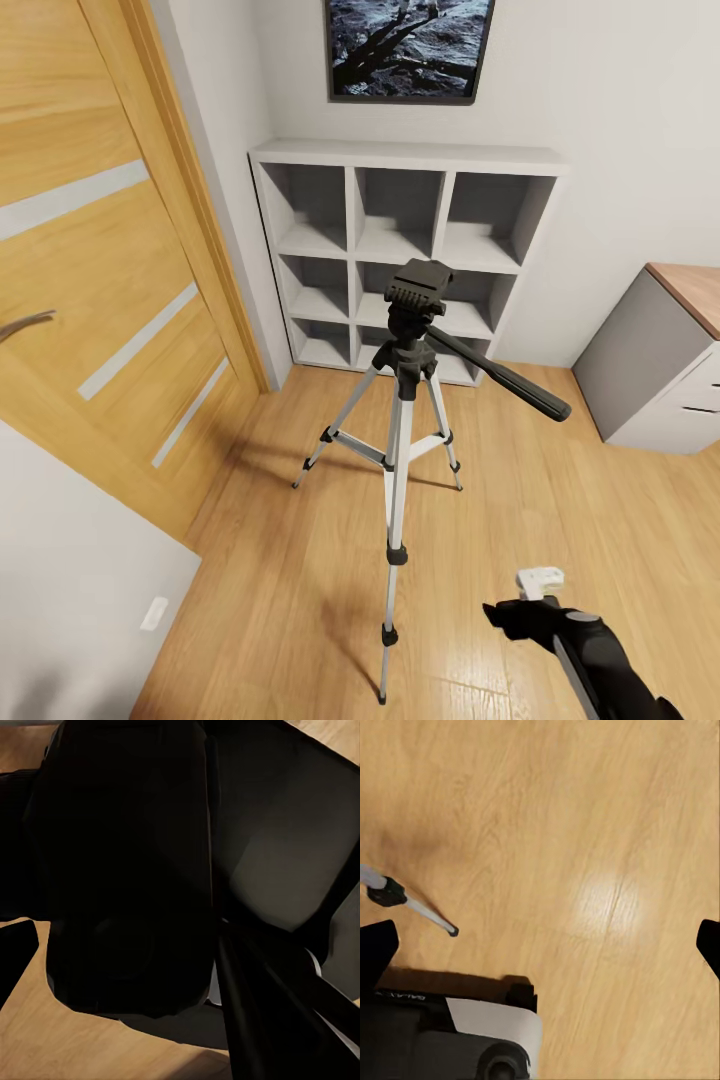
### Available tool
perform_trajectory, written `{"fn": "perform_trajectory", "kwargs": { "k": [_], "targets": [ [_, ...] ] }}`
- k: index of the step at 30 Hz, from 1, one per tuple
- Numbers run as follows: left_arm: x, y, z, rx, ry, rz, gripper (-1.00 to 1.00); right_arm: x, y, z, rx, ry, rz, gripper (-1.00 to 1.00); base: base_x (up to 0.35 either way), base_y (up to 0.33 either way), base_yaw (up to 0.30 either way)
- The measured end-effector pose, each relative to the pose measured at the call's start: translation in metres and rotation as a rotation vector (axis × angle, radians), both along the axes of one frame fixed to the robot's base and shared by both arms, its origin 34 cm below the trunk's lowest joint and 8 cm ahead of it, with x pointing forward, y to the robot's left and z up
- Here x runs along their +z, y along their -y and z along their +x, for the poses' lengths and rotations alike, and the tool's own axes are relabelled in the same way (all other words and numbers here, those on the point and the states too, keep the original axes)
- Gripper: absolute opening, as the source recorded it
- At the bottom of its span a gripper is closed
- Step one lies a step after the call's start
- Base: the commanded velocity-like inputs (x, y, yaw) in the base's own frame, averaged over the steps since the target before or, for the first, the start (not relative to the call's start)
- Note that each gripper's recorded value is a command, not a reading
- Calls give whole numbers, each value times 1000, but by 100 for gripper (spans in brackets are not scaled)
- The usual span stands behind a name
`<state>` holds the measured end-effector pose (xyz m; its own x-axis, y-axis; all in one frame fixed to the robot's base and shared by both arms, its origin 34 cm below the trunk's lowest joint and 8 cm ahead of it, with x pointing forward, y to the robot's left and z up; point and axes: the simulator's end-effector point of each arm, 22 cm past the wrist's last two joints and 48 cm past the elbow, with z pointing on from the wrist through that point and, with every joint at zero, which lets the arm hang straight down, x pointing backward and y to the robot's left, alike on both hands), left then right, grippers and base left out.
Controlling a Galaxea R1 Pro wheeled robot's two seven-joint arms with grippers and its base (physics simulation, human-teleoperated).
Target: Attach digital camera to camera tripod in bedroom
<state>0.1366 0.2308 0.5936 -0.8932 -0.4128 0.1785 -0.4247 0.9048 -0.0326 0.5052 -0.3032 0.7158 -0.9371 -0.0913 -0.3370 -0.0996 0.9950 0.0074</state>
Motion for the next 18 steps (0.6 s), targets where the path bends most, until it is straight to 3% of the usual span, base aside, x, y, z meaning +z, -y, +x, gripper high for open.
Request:
{"fn": "perform_trajectory", "kwargs": {
  "k": [8, 18],
  "targets": [
    [0, 0, 0, 0, 0, 0, -100, 86, -43, 59, 77, 139, 135, 100, 0, 0, 0],
    [0, 0, 0, 0, 0, 0, -100, 113, -71, 66, 120, 158, 225, 100, 0, 0, 0]
  ]
}}
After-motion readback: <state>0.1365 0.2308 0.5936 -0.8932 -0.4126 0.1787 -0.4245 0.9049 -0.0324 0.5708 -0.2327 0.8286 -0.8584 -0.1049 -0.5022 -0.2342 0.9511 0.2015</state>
